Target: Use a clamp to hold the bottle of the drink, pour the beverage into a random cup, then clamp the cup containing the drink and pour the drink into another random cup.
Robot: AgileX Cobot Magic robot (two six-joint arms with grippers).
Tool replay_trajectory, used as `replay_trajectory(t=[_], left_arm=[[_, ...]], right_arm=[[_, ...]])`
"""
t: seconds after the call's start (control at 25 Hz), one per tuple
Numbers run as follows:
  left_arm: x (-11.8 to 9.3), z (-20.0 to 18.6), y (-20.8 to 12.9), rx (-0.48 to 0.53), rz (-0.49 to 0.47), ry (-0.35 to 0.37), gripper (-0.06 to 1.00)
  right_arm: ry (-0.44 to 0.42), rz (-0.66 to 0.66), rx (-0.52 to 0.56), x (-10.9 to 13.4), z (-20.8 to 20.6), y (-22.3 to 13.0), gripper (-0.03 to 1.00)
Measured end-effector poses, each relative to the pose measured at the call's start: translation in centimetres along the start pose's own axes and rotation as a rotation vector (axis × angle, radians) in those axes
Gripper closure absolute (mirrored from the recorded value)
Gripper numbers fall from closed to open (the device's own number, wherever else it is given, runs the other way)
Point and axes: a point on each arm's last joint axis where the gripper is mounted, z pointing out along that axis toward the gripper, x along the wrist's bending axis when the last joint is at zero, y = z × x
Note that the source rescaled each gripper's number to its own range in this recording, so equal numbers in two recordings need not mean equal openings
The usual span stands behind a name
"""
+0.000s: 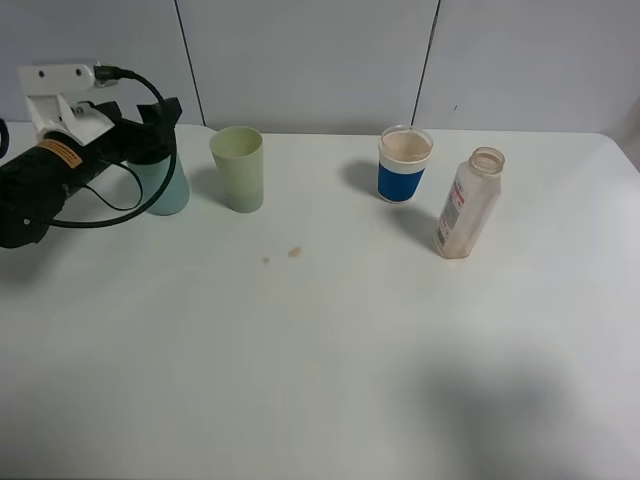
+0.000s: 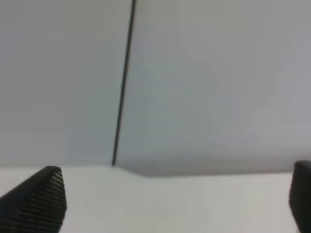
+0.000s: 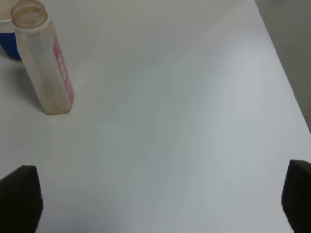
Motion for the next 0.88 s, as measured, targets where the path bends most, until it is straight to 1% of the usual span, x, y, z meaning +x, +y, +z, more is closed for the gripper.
replay_trajectory(t=[0.12, 0.2, 0.24, 0.32, 0.36, 0.44, 0.48, 0.6, 0.68, 0.8, 0.88], left_arm=[[-0.4, -0.1, 1.0, -0.024, 0.014, -0.027, 0.19], [-0.6, -0.2, 1.6, -0.039, 0.004, -0.041, 0.18], [-0.7, -0.2, 1.8, -0.045, -0.018, -0.047, 0.16], [-0.9, -0.3, 2.4, -0.058, -0.077, -0.055, 0.04], [-0.9, -0.3, 2.6, -0.065, -0.111, -0.059, 0.00], [-1.1, -0.4, 3.3, -0.081, -0.160, -0.065, -0.03], [-1.2, -0.5, 3.7, -0.092, -0.166, -0.070, -0.04], [-1.4, -0.7, 4.6, -0.117, -0.167, -0.081, -0.03], [-1.9, -1.1, 6.2, -0.160, -0.152, -0.101, -0.03], [-2.3, -1.6, 7.9, -0.180, -0.123, -0.104, -0.04], [-2.4, -1.8, 8.4, -0.183, -0.108, -0.102, -0.04]], right_arm=[[0.000, 0.000, 0.000, 0.0, 0.0, 0.0, -0.03], [0.000, 0.000, 0.000, 0.0, 0.0, 0.0, -0.03], [0.000, 0.000, 0.000, 0.0, 0.0, 0.0, -0.03], [0.000, 0.000, 0.000, 0.0, 0.0, 0.0, -0.03], [0.000, 0.000, 0.000, 0.0, 0.0, 0.0, -0.03], [0.000, 0.000, 0.000, 0.0, 0.0, 0.0, -0.03], [0.000, 0.000, 0.000, 0.0, 0.0, 0.0, -0.03], [0.000, 0.000, 0.000, 0.0, 0.0, 0.0, -0.03], [0.000, 0.000, 0.000, 0.0, 0.0, 0.0, -0.03], [0.000, 0.000, 0.000, 0.0, 0.0, 0.0, -0.03], [0.000, 0.000, 0.000, 0.0, 0.0, 0.0, -0.03]])
